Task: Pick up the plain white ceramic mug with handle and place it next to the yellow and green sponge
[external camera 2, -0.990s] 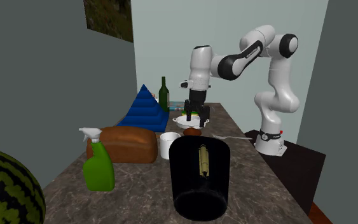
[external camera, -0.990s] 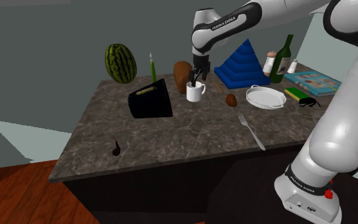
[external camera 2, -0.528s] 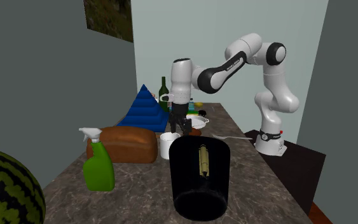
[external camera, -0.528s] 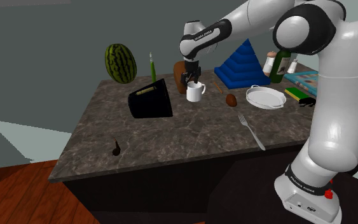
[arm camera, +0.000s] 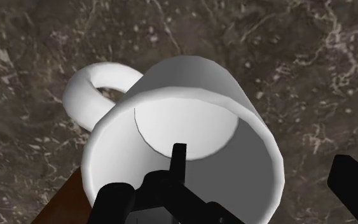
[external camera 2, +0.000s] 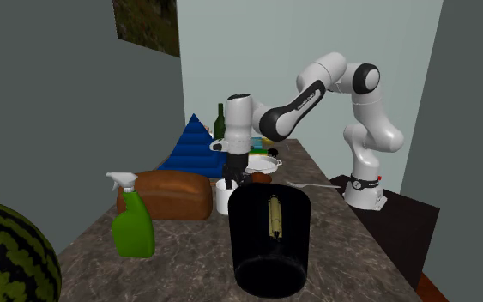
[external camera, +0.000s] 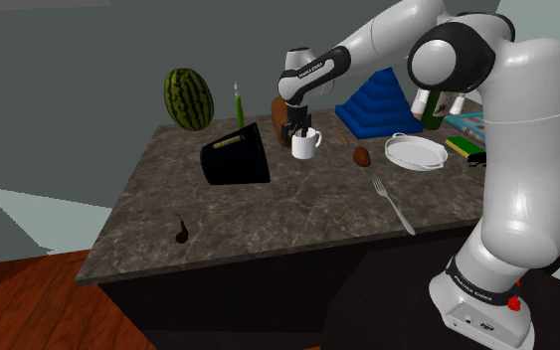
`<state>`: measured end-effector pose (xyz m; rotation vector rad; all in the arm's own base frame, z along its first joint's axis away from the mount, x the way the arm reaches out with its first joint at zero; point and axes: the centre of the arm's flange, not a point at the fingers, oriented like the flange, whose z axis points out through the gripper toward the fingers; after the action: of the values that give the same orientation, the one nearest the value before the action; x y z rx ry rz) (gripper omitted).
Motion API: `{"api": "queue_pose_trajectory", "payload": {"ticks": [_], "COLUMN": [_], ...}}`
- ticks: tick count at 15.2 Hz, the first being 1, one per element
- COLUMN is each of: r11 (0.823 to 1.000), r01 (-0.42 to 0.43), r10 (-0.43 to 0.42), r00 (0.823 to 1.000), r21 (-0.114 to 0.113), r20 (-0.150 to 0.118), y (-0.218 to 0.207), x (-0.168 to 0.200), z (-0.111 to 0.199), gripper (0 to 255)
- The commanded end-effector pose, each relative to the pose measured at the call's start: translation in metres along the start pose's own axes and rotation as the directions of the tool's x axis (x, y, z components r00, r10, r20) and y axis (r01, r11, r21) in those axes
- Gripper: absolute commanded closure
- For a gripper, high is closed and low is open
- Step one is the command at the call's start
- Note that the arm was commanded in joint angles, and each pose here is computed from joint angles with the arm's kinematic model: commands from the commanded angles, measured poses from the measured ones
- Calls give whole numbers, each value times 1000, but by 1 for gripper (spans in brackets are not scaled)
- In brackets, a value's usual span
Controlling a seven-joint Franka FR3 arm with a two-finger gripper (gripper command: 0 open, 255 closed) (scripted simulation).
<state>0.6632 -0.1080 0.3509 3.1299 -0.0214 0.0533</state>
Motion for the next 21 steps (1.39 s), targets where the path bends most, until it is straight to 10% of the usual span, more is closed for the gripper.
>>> {"api": "queue_pose_trajectory", "payload": {"ticks": [1, 8, 9, 21], "r11": [1000, 1000, 1000, 1000], "r01": [0, 0, 0, 0], "r10": [0, 0, 0, 0], "r00": [1000, 1000, 1000, 1000], "r21": [0, 0, 0, 0], "r20": [0, 0, 0, 0], "y": [0, 0, 0, 0], "x": [1, 1, 1, 1], "z": [8, 8, 8, -8], "gripper": [0, 0, 255, 255]}}
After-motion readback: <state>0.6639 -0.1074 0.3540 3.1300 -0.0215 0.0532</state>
